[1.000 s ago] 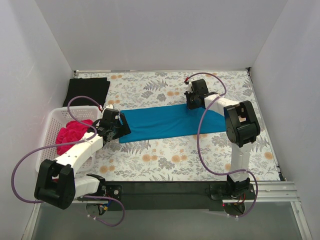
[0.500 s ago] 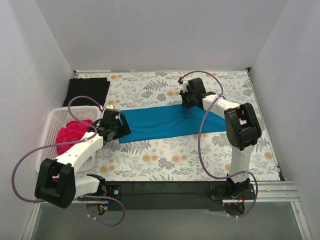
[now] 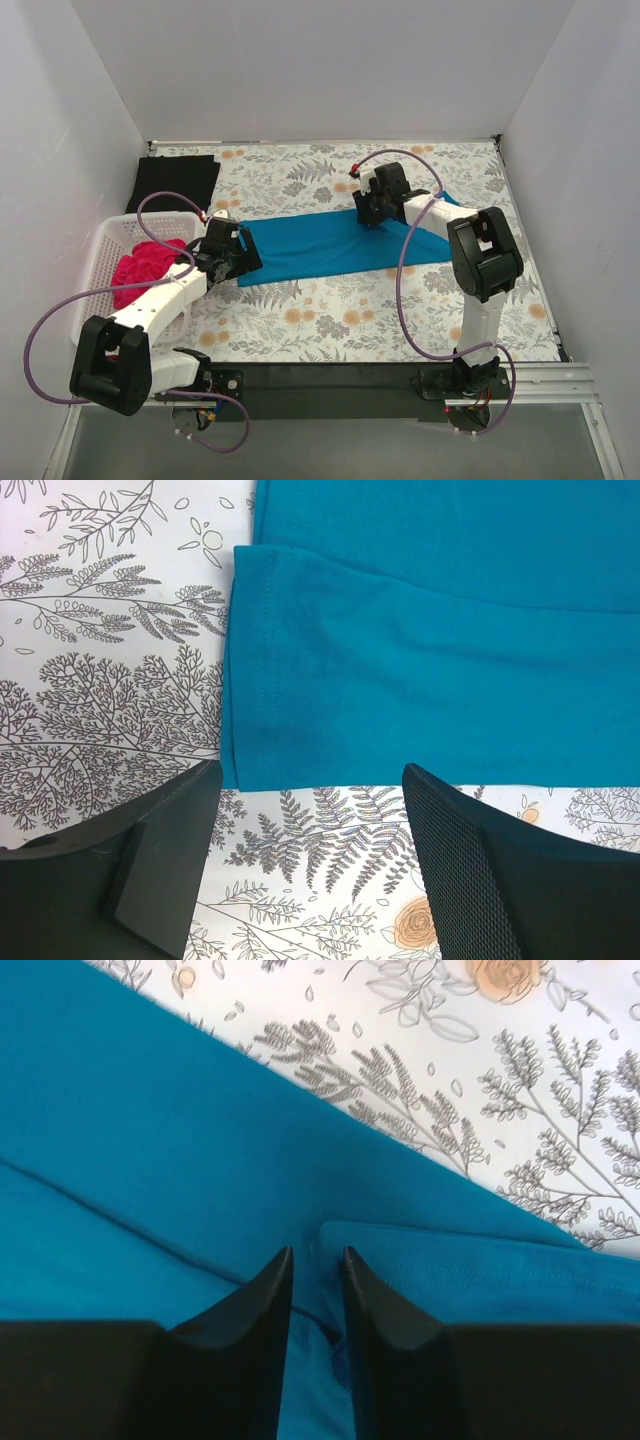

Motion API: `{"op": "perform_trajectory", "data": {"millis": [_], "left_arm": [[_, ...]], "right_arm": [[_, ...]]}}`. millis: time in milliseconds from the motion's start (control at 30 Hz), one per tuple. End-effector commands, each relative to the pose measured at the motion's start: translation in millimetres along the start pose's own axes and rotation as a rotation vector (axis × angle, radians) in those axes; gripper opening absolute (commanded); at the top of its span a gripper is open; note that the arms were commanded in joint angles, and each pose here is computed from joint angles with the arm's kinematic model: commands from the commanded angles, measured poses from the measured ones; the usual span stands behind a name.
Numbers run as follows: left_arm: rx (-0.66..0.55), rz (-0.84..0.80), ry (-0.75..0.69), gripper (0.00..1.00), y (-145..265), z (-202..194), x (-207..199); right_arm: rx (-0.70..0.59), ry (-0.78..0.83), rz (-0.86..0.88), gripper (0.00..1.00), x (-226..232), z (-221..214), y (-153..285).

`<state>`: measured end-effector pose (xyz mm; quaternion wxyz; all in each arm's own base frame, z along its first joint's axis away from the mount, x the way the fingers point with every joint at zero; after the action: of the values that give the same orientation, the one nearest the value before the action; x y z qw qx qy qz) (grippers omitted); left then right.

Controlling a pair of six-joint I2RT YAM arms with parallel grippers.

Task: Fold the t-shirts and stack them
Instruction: Fold the tshirt

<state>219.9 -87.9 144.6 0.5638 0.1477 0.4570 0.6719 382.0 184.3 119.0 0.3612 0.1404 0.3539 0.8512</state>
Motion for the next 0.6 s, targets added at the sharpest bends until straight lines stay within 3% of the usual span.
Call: {"op": "perform_trajectory", "data": {"millis": [0,67,133,300,467,567], "left_arm": [[-0.008,-0.027,-0.008,0.72,2,6,-6],[-0.003,-0.042,-0.004,0.72,0,6,-8],[0.014,-0.037,-0.007,0.72,-3,5,-8],[0.068,-0.015,-0.001,0.71,-15,12,-19],[0.118,0.049,0.011,0.63,-30,14,-24],[0.175,0.095,-0.007,0.59,-40,12,-24]], "right_arm": [[-0.092,0.038,0.002,0.34,4,19,23],[-0.085,-0.01,-0.074,0.45,1,15,37],[-0.092,-0.051,-0.12,0.47,-4,12,49],[-0.096,-0.28,-0.28,0.47,-32,-21,94],[-0.054,-0.615,-0.347,0.44,-45,-85,120],[-0.046,-0.7,-0.402,0.43,-47,-104,130]]}}
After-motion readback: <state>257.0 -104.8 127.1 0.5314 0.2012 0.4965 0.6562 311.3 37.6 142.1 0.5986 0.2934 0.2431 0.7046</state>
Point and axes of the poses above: each gripper's point midway between its finger pads, its own y axis back along the fingers, its own x axis along the line the jaws close on, z = x × y, the point moved 10 cm from there along y, back along the fingers, and after that the axes turned 7 degrees about y, right-handed, at the moved point
